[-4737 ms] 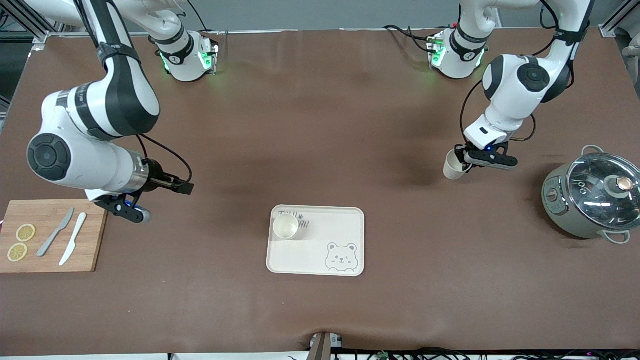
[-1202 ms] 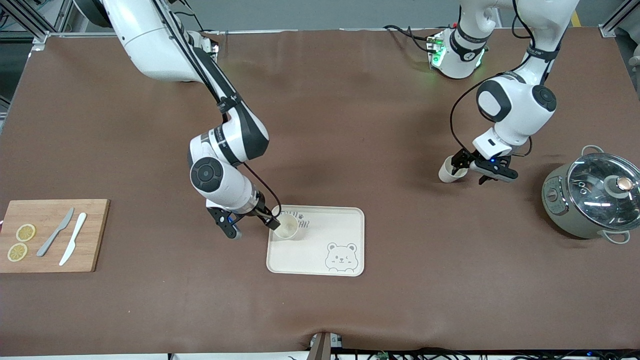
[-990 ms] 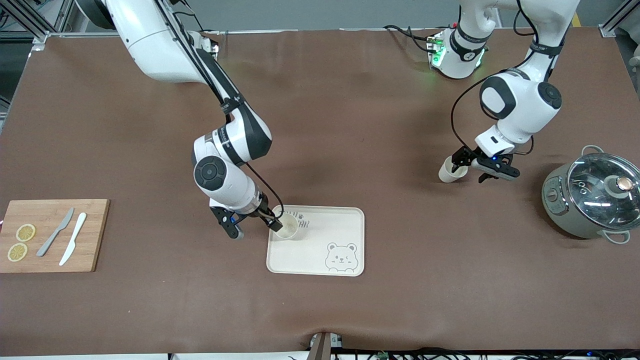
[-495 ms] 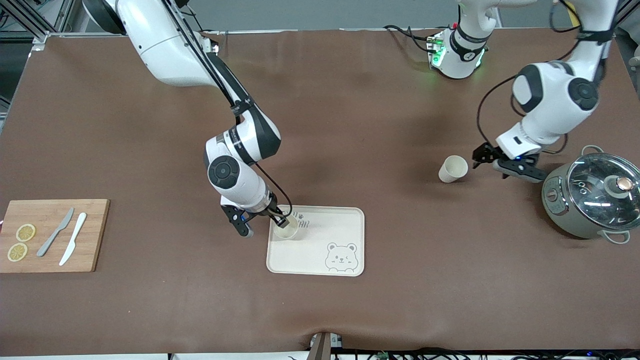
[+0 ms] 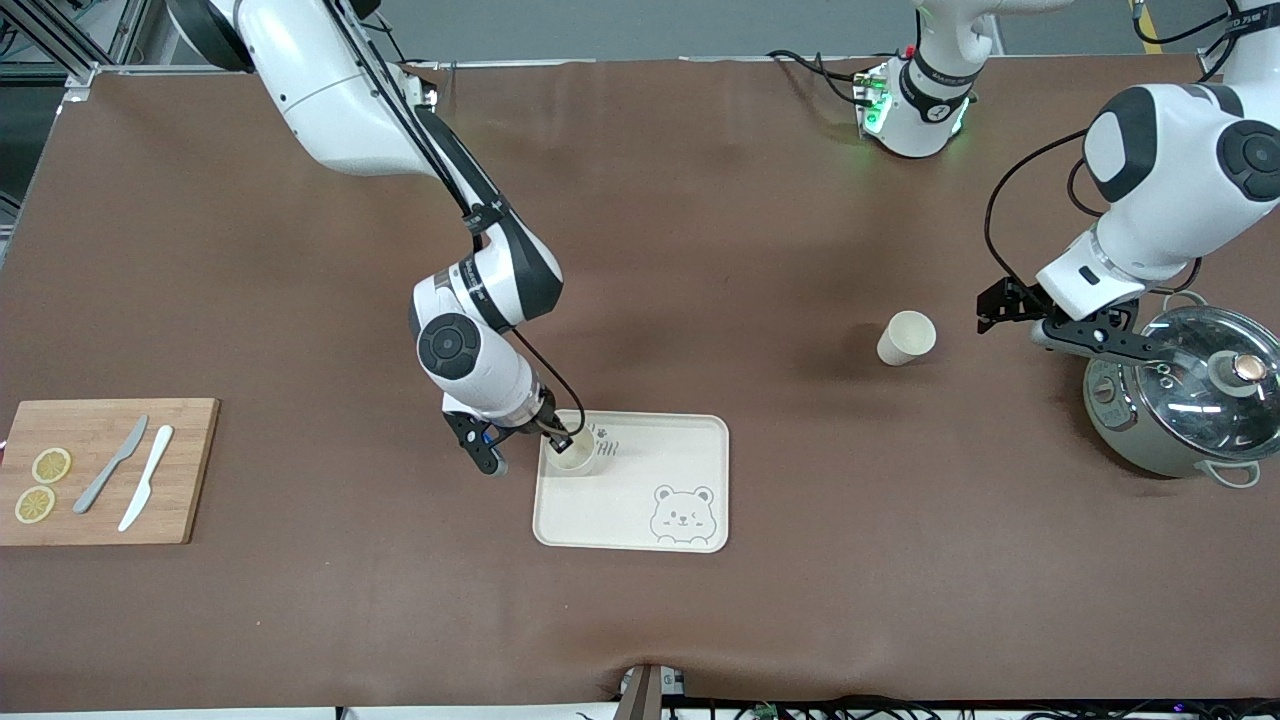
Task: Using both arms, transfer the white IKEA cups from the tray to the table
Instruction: 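Lift the second cup off the tray with the right gripper toward the cutting board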
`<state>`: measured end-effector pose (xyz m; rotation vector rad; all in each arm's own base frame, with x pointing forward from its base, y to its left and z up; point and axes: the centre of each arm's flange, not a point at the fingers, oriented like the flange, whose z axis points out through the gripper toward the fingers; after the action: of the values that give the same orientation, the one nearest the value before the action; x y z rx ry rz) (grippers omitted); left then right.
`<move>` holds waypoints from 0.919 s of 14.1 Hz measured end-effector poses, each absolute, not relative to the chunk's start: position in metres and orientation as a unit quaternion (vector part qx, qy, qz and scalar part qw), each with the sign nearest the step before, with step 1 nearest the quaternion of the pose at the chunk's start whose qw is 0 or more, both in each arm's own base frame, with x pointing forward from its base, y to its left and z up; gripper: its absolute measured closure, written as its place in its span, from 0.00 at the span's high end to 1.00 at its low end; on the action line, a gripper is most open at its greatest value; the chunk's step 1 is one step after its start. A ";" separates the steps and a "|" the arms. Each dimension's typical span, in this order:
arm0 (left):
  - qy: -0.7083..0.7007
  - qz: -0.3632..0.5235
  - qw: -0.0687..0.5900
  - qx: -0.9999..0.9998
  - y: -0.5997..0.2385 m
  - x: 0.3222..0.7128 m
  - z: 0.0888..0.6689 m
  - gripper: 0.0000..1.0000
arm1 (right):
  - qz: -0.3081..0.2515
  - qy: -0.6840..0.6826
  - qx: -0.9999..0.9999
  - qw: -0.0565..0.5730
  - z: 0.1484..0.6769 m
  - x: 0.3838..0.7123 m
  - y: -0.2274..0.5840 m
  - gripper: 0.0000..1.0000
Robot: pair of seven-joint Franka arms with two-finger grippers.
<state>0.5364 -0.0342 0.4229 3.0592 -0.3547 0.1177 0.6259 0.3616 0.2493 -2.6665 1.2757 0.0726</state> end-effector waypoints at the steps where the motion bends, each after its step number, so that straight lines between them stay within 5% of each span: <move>1: -0.108 0.039 0.030 0.993 -0.041 0.539 0.426 1.00 | 0.022 0.430 -0.898 0.095 0.253 0.628 0.361 0.03; 13: -0.073 0.040 0.038 0.996 -0.102 0.552 0.459 1.00 | 0.085 0.341 -0.935 0.040 0.291 0.659 0.269 0.03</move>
<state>0.5516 -0.1021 0.4595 3.0543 -0.2244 0.1223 0.6589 0.2685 0.2915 -2.8657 1.0445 0.2617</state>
